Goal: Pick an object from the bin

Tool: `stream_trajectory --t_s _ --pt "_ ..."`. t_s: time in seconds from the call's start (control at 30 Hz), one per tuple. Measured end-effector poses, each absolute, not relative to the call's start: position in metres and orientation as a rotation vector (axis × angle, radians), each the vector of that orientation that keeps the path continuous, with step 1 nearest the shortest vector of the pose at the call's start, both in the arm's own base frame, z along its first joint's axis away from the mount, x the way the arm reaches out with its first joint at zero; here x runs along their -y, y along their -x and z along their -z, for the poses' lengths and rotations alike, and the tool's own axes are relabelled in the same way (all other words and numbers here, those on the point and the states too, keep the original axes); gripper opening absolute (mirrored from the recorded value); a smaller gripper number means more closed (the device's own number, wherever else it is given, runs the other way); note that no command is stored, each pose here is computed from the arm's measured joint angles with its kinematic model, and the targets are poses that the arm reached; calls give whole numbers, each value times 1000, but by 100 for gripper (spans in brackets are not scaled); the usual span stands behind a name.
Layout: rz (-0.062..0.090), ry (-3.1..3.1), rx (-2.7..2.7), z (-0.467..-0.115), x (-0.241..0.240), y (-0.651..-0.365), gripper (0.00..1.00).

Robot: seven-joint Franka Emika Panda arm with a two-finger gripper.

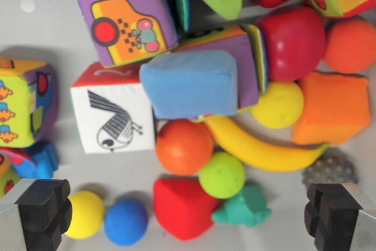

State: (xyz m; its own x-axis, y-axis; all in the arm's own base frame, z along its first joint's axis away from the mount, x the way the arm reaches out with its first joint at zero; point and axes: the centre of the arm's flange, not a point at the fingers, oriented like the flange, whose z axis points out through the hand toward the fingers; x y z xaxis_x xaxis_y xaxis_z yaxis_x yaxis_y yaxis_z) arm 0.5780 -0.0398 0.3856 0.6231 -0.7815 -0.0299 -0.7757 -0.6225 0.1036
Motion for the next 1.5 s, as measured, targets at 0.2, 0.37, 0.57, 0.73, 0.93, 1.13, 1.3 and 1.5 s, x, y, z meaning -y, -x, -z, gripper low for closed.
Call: stream_trajectory --t_s 0.2,0.37,0.57,0.73,0.93,1.13,1.3,1.5 --pt "110 -2757 1325 -386 40 -578 100" --pt "110 -2757 1325 -386 40 -578 100" --pt "115 -2757 1322 -384 39 -577 100" --pt "114 -2758 1320 -382 36 -575 100" --pt "111 -2761 1319 -378 31 -572 100" --pt "107 -2764 1318 -372 23 -566 100" --pt "100 -2769 1316 -367 15 -561 100" --pt "96 -2773 1316 -359 4 -553 100"
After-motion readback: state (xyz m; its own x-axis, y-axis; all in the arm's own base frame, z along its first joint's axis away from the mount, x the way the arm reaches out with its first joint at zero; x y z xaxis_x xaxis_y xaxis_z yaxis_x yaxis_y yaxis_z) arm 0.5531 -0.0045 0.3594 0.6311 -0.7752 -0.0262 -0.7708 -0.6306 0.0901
